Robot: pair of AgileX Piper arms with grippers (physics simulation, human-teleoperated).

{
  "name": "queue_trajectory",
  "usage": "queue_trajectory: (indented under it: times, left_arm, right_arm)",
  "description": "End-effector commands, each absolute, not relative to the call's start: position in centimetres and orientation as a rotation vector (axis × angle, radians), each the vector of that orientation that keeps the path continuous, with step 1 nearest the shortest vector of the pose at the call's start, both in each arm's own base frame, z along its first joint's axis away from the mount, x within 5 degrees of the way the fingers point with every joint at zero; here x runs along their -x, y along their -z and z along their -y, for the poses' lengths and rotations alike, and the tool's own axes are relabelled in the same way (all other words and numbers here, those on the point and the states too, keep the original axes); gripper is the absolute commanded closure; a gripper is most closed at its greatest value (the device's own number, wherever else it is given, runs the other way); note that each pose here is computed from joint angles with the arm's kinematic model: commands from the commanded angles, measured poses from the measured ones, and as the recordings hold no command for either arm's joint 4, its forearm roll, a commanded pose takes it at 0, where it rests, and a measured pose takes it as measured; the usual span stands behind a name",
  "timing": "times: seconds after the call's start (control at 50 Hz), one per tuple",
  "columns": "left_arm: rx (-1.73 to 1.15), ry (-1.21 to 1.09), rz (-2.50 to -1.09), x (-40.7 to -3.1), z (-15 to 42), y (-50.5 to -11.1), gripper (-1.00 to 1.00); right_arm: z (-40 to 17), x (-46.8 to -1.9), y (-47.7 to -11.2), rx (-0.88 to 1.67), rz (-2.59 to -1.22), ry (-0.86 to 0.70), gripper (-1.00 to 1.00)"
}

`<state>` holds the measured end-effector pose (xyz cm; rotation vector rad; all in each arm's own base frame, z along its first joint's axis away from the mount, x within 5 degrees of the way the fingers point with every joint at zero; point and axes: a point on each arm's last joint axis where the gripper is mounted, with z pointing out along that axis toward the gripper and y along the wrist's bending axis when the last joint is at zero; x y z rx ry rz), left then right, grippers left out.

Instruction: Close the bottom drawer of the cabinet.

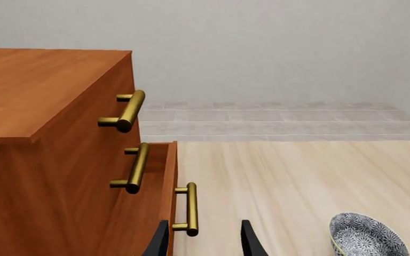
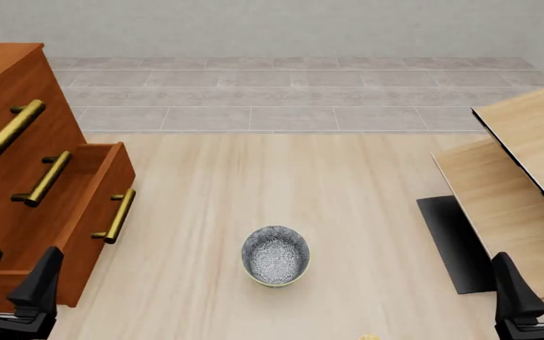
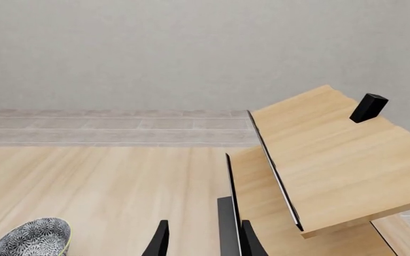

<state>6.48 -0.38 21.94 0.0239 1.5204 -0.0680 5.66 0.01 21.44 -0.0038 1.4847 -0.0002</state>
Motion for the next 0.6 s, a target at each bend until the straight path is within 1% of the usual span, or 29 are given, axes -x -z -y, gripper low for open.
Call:
queue_trajectory:
  times: [0.02, 0.26, 0.6]
  left_arm:
    - [-0.044, 0.097, -1.573, -8.1, 0.7, -21.5, -1.00]
    - [-0.079, 0.135, -1.602, -9.7, 1.3, -21.3, -1.00]
    - [-0.108, 0.207, -1.660, -12.0, 2.4, -19.8, -1.00]
  right_arm:
    - [0.0, -5.7, -21.4, 0.012, -1.489, 0.000, -1.00]
    - [0.0, -5.7, -21.4, 0.014, -1.489, 0.004, -1.00]
    - [0.0, -5.8, -21.4, 0.019, -1.490, 0.009, -1.00]
